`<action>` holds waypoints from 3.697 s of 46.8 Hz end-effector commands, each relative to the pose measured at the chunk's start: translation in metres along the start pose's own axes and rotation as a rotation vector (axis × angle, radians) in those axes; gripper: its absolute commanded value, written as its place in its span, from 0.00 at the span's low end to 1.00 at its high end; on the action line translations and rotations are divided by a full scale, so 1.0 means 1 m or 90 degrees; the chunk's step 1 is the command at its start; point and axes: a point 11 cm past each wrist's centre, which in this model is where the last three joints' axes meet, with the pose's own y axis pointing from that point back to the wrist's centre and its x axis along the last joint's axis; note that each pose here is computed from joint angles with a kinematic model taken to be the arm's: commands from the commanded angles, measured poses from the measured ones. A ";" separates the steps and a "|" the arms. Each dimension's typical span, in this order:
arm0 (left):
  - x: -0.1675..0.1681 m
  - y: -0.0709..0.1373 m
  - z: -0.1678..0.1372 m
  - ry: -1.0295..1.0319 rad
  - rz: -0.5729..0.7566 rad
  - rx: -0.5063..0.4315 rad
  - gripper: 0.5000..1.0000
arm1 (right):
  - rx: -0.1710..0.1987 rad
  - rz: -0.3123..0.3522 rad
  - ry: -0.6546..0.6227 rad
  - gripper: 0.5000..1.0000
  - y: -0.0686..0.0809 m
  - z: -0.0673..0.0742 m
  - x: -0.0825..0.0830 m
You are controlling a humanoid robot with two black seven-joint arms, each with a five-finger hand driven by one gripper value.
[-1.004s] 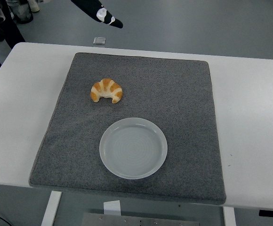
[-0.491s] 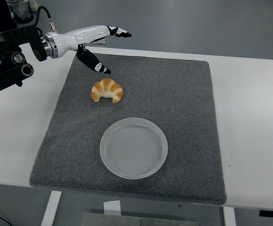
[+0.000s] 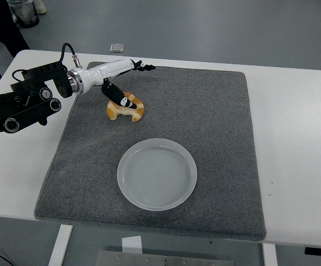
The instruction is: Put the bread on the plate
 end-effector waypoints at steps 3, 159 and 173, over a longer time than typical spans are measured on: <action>-0.008 0.001 -0.005 -0.001 0.003 0.007 0.98 | 0.000 0.000 0.000 0.90 0.000 0.000 0.000; 0.166 0.045 -0.007 -0.113 0.145 0.024 0.00 | 0.000 0.002 -0.001 0.90 0.000 0.000 0.001; 0.229 0.028 0.099 -0.182 0.166 -0.078 0.00 | 0.000 0.002 0.000 0.90 0.000 0.000 0.001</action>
